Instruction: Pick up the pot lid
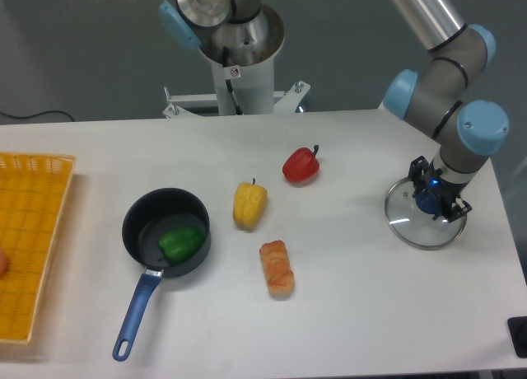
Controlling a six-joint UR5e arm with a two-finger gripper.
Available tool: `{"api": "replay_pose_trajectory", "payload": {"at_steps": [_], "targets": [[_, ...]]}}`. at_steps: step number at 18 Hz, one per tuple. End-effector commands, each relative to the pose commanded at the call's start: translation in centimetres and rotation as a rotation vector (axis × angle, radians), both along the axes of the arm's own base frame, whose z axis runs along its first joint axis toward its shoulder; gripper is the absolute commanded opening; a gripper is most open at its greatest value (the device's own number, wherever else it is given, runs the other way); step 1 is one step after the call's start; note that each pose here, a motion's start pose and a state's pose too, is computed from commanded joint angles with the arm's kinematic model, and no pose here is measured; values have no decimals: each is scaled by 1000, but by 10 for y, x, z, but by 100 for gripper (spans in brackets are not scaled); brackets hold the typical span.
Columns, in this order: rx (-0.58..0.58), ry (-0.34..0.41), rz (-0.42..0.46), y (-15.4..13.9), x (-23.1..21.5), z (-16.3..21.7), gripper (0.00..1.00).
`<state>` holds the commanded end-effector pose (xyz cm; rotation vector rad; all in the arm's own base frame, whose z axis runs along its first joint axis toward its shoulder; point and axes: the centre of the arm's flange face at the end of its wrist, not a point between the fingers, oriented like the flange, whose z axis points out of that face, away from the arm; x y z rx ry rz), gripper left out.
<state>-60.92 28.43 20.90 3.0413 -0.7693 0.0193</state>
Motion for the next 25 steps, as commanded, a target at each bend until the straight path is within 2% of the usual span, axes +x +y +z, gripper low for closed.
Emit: {"api": "replay_pose_trajectory", "payload": {"at_steps": [2, 7, 13, 25], "targets": [[-1, 0, 0, 0, 0, 1, 55], [-3, 6, -2, 0, 1, 4, 54], [-1, 33, -11, 4, 7, 31, 54], [-17, -24, 7, 8, 34, 74, 55]]}}
